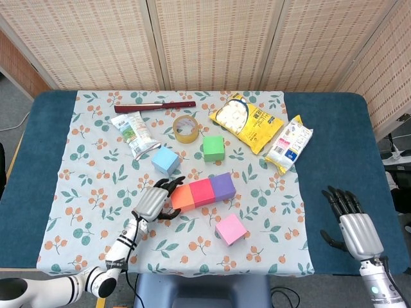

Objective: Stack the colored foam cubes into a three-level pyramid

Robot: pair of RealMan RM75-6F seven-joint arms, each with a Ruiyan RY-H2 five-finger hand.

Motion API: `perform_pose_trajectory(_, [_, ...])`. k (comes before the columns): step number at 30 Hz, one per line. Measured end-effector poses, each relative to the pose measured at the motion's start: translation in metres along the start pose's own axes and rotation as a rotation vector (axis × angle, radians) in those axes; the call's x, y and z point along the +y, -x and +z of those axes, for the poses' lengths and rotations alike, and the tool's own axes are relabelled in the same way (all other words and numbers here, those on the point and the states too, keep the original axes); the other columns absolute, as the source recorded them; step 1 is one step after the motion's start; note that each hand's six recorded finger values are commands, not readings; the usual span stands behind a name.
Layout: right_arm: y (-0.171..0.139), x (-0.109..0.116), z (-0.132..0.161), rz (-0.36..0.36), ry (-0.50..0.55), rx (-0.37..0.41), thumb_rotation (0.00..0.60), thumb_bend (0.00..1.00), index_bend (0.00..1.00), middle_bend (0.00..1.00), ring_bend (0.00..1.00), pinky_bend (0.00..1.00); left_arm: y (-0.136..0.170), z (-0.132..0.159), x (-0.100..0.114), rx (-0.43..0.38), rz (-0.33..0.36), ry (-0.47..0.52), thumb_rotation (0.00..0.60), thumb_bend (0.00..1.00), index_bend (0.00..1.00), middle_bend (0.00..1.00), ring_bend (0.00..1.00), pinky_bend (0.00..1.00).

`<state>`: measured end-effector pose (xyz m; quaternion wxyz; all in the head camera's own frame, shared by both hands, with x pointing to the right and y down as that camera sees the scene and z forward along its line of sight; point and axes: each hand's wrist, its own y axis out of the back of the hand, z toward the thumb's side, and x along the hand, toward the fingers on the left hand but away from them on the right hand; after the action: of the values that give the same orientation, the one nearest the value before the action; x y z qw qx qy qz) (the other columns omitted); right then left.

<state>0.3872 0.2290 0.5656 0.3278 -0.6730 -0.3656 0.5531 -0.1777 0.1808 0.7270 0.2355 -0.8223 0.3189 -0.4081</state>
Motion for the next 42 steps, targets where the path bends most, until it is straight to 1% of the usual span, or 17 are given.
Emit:
perform_pose_trajectory(7, [0.0,0.001,0.0,-0.002,0.002,-0.001,0.6,0.18,0.0,0.0,0.0,0.0,-0.003,-0.001,-0.002,0.013,0.01,-0.011,0.6,0.37,0.0,0.17,0.36,0.14])
perform_pose_trajectory(9, [0.0,0.001,-0.001,-0.003,0.003,-0.003,0.6,0.18,0.0,0.0,0.0,0.0,-0.003,-0.001,-0.002,0.015,0.005,-0.013,0.6,0.37,0.0,0.15,0.33,0.14])
perform_pose_trajectory(14, [0.0,0.0,0.0,0.0,0.001,-0.002,0.6,0.18,0.0,0.0,0.0,0.0,-0.002,-0.002,0.001,0.019,0.003,-0.02,0.6,0.36,0.0,0.13,0.21,0.14])
perform_pose_trajectory(19, [0.0,0.0,0.0,0.0,-0.001,-0.002,0.6,0.18,0.0,0.0,0.0,0.0,0.0,-0.001,0.004,0.016,0.01,-0.035,0.6,0.35,0.0,0.11,0.14,0.14])
perform_pose_trajectory(24, [0.0,0.0,0.0,-0.002,0.0,-0.004,0.6,0.18,0.0,0.0,0.0,0.0,0.002,0.001,0.004,0.014,0.009,-0.038,0.6,0.34,0.0,0.09,0.11,0.14])
perform_pose_trajectory(31, [0.0,0.001,0.0,-0.004,0.002,-0.005,0.6,0.18,0.0,0.0,0.0,0.0,0.003,0.006,0.003,0.01,-0.004,-0.039,0.6,0.34,0.0,0.09,0.11,0.14])
perform_pose_trajectory(36, [-0.001,0.002,0.0,-0.007,0.005,-0.003,0.6,0.18,0.0,0.0,0.0,0.0,0.003,0.01,0.006,0.003,0.013,-0.041,0.6,0.34,0.0,0.08,0.09,0.14])
perform_pose_trajectory(42, [-0.001,0.001,0.0,-0.002,0.002,0.002,0.6,0.18,0.0,0.0,0.0,0.0,0.008,0.015,0.017,-0.019,0.051,-0.062,0.6,0.34,0.0,0.07,0.07,0.13])
